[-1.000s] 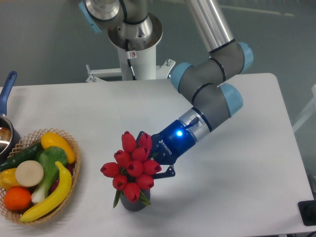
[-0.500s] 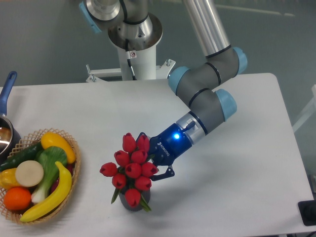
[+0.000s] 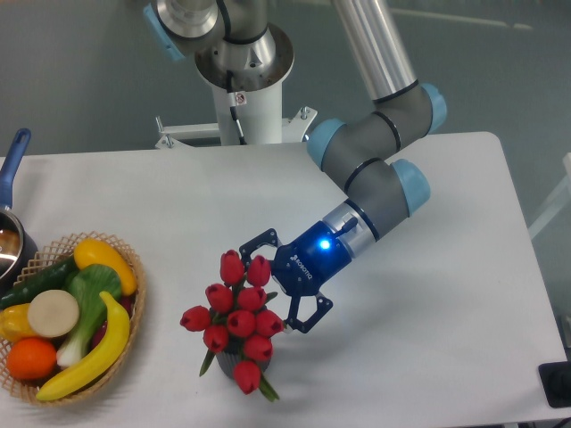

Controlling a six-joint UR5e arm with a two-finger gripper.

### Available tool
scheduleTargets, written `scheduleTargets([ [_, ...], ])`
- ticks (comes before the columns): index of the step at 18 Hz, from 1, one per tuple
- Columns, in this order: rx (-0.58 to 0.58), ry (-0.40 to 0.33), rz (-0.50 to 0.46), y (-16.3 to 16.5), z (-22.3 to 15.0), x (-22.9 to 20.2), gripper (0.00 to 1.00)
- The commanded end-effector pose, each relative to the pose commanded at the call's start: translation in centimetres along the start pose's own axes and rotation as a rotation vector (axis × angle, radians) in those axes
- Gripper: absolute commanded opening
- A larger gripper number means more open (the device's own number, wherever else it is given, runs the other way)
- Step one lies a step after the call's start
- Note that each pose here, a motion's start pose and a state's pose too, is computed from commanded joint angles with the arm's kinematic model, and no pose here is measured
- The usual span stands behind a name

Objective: Insert the flowers into the vase

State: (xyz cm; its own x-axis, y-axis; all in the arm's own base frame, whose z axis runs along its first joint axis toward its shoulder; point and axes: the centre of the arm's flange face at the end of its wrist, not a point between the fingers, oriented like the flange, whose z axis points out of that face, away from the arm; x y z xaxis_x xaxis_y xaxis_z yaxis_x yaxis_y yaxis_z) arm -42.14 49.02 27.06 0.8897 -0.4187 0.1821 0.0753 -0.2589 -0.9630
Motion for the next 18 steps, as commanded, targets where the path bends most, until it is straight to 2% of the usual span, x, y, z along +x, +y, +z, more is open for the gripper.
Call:
scheduleTargets([
  [5, -0.060, -0.067, 0.003, 0.0, -3.0, -0.5, 1.00],
  [10, -0.065, -0.181, 0.019, -1.7, -9.5, -0.1, 1.00],
  [18, -0.334, -0.415, 0.022, -2.2, -18.5, -0.6, 1.00],
])
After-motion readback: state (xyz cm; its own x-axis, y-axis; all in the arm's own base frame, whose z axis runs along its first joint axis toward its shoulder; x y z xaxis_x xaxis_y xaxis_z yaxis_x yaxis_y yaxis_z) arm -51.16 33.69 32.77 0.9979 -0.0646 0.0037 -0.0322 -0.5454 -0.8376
